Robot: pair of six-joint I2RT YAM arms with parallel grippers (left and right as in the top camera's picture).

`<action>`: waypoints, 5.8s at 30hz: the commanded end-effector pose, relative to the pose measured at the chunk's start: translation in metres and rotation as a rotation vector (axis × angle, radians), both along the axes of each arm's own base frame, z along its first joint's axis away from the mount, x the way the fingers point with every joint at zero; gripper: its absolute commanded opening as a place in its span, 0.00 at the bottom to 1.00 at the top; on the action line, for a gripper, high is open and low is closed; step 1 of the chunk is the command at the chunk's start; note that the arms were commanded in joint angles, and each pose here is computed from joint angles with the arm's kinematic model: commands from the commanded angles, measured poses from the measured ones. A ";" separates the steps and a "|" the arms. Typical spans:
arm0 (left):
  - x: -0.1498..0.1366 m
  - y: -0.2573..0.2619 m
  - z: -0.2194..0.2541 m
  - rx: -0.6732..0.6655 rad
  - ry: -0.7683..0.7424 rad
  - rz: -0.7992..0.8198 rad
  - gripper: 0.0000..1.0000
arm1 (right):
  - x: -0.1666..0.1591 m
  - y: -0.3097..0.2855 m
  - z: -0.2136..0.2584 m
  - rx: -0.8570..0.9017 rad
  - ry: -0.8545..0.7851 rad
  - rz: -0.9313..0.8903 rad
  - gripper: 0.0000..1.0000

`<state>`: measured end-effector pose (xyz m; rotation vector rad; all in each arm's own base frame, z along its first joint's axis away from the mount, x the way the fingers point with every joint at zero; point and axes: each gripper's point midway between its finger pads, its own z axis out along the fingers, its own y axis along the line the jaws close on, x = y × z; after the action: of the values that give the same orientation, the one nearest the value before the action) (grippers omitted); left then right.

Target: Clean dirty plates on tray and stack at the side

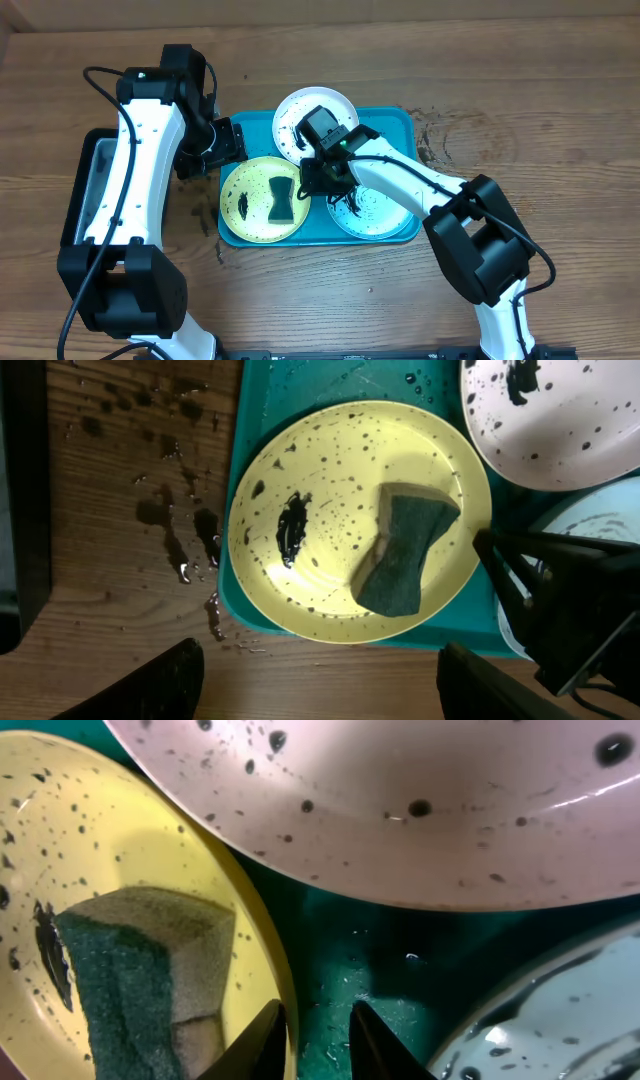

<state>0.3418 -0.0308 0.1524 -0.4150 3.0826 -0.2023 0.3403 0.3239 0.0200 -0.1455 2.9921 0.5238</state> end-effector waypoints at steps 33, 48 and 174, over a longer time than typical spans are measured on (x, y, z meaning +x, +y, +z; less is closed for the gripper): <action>-0.010 -0.061 -0.087 -0.256 -0.032 -0.211 0.66 | -0.021 0.018 -0.010 0.041 0.074 0.056 0.04; -0.007 -0.078 -0.109 -0.247 -0.089 -0.239 0.58 | -0.021 0.019 -0.010 0.043 0.072 0.056 0.04; 0.018 -0.003 -0.143 0.300 -0.225 -0.112 0.04 | -0.019 0.019 -0.009 0.042 0.058 0.072 0.04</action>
<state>0.3589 -0.0779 0.0147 -0.1184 2.8889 -0.1441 0.3235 0.3397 0.0103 -0.2045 3.0374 0.5945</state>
